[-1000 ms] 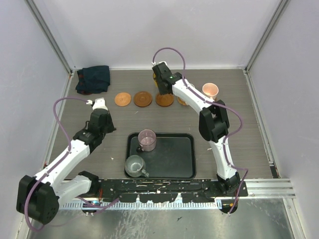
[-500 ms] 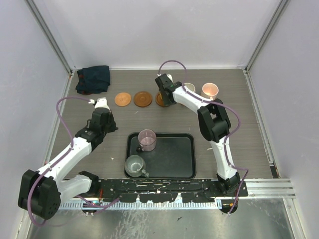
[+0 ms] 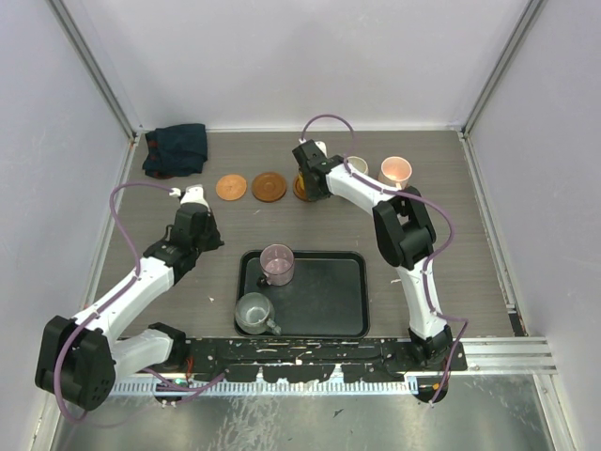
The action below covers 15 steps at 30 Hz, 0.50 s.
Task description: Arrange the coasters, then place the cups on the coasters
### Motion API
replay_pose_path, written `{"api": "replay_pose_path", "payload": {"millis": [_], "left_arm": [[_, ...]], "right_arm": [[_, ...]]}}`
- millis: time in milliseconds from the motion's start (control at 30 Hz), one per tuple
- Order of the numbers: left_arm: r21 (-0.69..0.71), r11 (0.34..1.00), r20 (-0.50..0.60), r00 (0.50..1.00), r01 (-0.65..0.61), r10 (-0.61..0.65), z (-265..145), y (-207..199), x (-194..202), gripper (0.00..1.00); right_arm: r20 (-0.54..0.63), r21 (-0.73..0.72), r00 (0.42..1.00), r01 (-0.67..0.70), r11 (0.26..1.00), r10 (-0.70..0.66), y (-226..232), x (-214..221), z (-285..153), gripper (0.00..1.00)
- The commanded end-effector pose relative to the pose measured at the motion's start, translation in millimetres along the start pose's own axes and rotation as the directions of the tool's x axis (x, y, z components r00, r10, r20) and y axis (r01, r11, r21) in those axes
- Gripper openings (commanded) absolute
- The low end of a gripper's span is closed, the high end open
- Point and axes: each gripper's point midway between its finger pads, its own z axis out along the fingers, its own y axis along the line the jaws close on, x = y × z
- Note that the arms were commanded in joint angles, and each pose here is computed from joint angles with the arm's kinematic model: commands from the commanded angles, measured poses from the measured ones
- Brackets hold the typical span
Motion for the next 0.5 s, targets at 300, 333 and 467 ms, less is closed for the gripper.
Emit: {"api": "replay_pose_path", "payload": {"millis": [300, 333, 467], "left_arm": [[0.045, 0.999, 0.054, 0.998, 0.024, -0.027, -0.8, -10.2, -15.8, 0.00], [0.045, 0.999, 0.055, 0.998, 0.025, -0.027, -0.8, -10.2, -16.0, 0.00], [0.047, 0.999, 0.054, 0.998, 0.024, -0.027, -1.2, -10.5, -15.6, 0.00]], "right_arm": [[0.161, -0.074, 0.985, -0.048, 0.996, 0.059, 26.2, -53.8, -40.4, 0.01], [0.160, -0.074, 0.985, -0.047, 0.996, 0.059, 26.6, -53.2, -40.0, 0.01], [0.155, -0.056, 0.986, -0.052, 0.997, 0.060, 23.6, -51.4, -38.3, 0.01]]}}
